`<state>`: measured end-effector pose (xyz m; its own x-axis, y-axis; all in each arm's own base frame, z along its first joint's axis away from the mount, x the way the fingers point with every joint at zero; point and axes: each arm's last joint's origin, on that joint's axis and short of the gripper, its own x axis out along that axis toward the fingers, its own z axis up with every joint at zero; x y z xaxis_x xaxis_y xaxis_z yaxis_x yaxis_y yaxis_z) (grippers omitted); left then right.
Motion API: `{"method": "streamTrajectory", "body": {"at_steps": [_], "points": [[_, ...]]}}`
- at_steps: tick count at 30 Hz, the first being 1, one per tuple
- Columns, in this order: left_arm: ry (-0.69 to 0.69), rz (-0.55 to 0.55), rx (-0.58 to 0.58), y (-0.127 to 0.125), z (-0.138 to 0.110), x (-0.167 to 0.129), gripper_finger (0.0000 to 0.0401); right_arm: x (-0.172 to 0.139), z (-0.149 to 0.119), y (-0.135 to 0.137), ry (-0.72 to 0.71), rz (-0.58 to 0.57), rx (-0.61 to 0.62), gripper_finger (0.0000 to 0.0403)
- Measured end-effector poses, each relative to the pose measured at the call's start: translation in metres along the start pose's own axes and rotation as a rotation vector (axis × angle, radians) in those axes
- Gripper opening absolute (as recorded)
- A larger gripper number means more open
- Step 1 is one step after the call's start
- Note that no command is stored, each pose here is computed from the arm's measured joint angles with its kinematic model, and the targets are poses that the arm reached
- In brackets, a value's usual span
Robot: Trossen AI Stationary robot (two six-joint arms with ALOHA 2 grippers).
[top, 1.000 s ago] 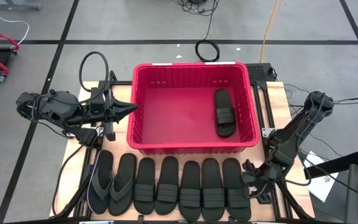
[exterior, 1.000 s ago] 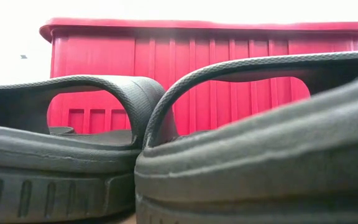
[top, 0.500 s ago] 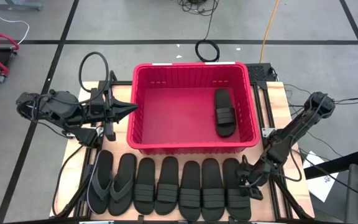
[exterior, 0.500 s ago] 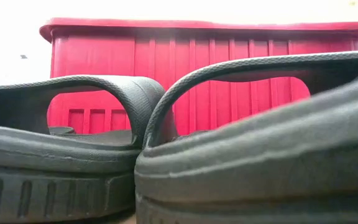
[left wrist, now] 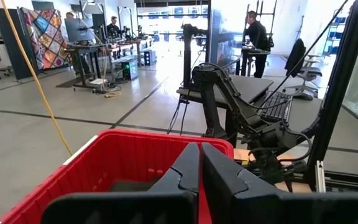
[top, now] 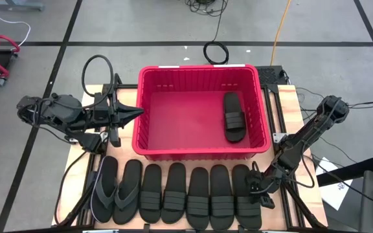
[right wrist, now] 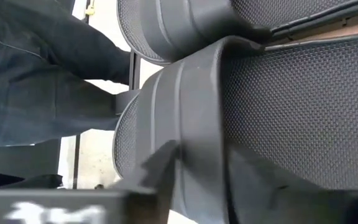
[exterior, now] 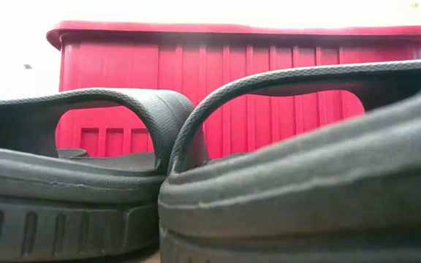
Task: Pick and place slides into bin
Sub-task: Put the black slide into the red bin
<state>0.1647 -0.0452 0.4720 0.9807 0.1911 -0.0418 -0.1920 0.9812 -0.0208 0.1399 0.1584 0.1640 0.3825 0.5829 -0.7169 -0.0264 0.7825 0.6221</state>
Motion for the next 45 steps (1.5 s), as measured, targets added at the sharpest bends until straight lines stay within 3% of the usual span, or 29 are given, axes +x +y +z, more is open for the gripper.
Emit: {"method": "streamTrajectory", "body": {"at_steps": [4,10,17,22,26,32,38,42,45], "points": [[0.000,0.000,0.000,0.000,0.000,0.000,0.0002,0.000,0.002,0.003,-0.009,0.038,-0.006,0.0015],[0.000,0.000,0.000,0.000,0.000,0.000,0.0018,-0.002,0.003,0.008,0.008,0.105,0.024,0.0008],[0.000,0.000,-0.001,0.000,0.000,0.000,0.0010,-0.024,0.011,0.027,-0.084,0.327,-0.036,0.0004],[0.001,0.000,-0.001,0.000,0.000,0.000,0.0003,-0.039,0.015,0.038,-0.137,0.424,-0.038,0.0003],[0.001,0.000,-0.008,0.000,0.000,0.000,0.0015,-0.055,0.024,0.061,-0.165,0.488,-0.145,0.0003],[0.001,0.000,-0.009,0.000,0.000,0.000,0.0017,-0.080,0.042,0.083,-0.159,0.406,-0.210,0.0002],[0.000,0.000,0.036,0.000,0.000,0.000,0.0002,-0.132,0.070,0.112,-0.203,0.339,-0.304,0.0002],[0.000,0.001,0.064,0.000,0.000,0.000,0.0010,-0.167,0.090,0.126,-0.203,0.179,-0.379,0.0002],[0.000,0.001,0.075,0.000,0.000,0.000,0.0018,-0.195,0.105,0.126,-0.177,0.035,-0.361,0.0002]]}}
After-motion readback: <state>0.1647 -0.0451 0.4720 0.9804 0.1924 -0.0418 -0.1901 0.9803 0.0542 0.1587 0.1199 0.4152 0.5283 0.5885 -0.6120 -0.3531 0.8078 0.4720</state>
